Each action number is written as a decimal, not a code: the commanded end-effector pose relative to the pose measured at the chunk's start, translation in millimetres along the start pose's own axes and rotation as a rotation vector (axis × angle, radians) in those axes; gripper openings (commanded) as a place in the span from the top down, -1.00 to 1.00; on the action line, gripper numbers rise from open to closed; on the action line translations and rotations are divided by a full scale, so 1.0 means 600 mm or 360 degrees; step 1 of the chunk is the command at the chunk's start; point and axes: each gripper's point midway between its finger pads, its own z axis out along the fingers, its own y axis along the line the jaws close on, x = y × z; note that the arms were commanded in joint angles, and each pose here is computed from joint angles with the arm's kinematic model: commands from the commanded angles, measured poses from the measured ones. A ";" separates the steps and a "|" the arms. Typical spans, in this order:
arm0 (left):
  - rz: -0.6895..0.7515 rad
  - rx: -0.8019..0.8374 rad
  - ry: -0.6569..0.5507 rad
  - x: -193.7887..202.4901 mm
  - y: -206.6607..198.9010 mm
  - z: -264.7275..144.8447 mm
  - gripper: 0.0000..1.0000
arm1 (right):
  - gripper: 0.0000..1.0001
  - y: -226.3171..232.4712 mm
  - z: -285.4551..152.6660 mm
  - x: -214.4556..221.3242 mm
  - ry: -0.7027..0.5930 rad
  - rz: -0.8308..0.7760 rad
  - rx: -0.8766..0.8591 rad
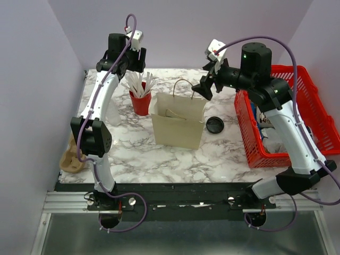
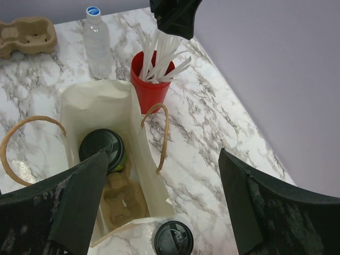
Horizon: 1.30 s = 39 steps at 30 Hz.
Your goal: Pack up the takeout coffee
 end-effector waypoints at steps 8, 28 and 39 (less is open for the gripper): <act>-0.0113 -0.0063 0.0163 0.049 0.015 0.026 -0.48 | -0.86 -0.004 -0.024 0.030 0.0079 0.0057 0.0108; -0.0132 -0.0049 0.0207 0.071 0.017 0.050 0.15 | -0.86 -0.012 -0.018 0.033 0.0088 0.0050 0.0134; -0.0069 -0.0034 0.0093 0.019 0.011 0.003 1.00 | -0.86 -0.014 -0.014 0.040 0.0099 0.0053 0.0142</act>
